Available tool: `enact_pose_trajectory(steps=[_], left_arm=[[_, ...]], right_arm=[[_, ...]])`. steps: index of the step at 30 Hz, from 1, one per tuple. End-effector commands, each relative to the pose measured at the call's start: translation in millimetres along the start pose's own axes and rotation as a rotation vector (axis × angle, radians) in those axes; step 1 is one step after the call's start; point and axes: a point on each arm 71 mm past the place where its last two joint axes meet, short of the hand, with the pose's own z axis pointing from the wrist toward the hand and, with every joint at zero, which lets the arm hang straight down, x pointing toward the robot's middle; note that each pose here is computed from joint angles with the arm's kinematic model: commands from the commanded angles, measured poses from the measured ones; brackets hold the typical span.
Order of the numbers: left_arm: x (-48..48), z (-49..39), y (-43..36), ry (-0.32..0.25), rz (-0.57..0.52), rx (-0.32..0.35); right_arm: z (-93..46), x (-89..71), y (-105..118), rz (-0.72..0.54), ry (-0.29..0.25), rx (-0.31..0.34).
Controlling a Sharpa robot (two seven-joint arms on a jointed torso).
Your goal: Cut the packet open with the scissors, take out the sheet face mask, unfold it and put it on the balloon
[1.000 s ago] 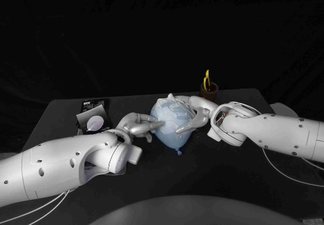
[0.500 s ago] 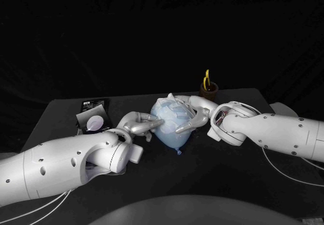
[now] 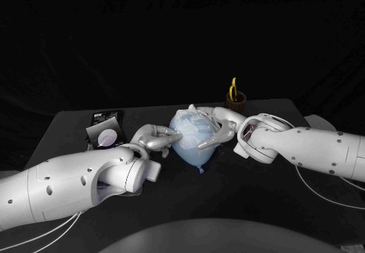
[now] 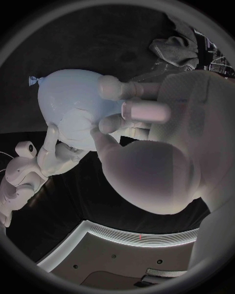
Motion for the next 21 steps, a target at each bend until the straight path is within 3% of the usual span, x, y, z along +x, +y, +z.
enact_pose_trajectory(steps=[1, 9, 21], left_arm=[[-1.8, 0.0, -0.8, -0.027, -0.004, -0.001], [-6.2, -2.0, 0.3, -0.029, -0.004, -0.003], [-10.2, -8.3, 4.2, 0.02, -0.008, -0.036]], right_arm=[[-1.4, 11.2, -0.3, 0.001, 0.065, 0.002], [-1.9, 11.5, 0.5, 0.002, 0.067, -0.004], [-4.6, 11.7, 2.7, 0.009, 0.067, -0.024]])
